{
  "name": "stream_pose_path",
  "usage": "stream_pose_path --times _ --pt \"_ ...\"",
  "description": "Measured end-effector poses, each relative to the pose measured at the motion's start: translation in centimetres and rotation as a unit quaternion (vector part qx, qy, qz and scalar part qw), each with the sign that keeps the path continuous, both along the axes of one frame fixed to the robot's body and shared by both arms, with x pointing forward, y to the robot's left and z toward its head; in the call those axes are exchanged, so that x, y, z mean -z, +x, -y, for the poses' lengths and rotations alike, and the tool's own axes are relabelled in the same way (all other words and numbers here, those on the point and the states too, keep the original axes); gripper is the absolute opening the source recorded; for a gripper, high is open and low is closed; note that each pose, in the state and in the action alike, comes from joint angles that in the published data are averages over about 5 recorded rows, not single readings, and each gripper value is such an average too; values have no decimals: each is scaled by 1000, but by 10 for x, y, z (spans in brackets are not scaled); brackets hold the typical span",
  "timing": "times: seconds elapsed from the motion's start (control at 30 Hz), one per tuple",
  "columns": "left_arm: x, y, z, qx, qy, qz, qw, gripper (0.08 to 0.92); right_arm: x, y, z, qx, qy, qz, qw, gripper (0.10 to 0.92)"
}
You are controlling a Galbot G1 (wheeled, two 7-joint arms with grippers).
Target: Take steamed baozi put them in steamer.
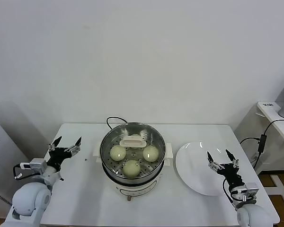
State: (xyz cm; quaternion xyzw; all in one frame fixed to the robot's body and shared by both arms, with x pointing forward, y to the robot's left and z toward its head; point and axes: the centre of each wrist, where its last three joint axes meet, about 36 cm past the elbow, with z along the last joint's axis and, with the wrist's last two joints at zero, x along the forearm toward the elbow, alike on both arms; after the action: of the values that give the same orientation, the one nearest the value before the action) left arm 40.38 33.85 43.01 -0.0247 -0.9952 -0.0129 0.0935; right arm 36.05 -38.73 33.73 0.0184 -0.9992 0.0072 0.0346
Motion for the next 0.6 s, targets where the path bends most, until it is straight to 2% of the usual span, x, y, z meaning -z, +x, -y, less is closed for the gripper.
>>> stream_pose_path --times 0.3,0.6 --pt "25 -11 -4 -14 7 -27 1000 823 -3 -6 -4 6 4 -18 1000 823" --pt "36 -21 1 -18 4 -40 999 823 -1 -12 -7 16 11 -29 999 823"
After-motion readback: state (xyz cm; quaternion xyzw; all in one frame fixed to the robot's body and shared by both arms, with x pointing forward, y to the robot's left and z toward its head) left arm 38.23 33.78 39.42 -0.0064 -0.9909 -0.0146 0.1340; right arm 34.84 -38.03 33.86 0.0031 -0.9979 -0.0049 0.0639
